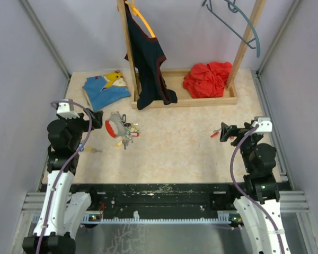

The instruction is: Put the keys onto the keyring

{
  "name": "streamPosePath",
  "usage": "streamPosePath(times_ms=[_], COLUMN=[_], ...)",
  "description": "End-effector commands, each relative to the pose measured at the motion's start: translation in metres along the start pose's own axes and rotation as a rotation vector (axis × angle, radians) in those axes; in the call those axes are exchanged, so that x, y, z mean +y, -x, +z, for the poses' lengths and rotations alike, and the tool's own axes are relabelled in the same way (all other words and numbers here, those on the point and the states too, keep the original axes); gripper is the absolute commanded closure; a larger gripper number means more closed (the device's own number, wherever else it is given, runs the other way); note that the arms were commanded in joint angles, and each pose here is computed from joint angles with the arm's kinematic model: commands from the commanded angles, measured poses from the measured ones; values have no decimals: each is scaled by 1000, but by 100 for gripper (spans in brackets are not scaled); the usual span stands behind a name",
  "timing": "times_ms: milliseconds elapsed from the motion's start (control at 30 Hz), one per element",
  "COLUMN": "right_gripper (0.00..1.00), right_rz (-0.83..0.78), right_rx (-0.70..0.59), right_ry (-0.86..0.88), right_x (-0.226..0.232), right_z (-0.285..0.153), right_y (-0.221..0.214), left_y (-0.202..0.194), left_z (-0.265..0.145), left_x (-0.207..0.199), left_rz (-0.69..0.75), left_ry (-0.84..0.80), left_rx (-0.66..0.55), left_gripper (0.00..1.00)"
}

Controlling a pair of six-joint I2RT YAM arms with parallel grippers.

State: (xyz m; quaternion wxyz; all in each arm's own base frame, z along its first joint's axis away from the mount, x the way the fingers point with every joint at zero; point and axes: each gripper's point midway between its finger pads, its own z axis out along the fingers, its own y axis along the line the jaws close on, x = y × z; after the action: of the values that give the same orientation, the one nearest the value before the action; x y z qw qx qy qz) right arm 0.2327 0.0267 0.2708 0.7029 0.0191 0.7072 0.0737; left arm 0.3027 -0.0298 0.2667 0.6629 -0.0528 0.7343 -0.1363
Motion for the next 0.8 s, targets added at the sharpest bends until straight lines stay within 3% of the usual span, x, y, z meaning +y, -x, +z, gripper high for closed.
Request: streamPosePath(times_ms=[0,300,500,767], right_gripper=[1,1,1,1], right_rz=[-3,1,2,7], right_rx=[-40,-34,-35,-42], right_ry=[11,24,32,59], right_x=[3,5,7,12], right_z=[2,2,2,1], right_y=[12,11,12,13], left_y=[6,-7,-35,-86], left_z=[-1,8,23,59], left_x=[-3,12,-1,-6], left_rz=[-6,-76,-119,-285], left_ry=[-12,79,-2,30], left_rx=[-29,31,172,368], left_gripper=[0,0,0,0])
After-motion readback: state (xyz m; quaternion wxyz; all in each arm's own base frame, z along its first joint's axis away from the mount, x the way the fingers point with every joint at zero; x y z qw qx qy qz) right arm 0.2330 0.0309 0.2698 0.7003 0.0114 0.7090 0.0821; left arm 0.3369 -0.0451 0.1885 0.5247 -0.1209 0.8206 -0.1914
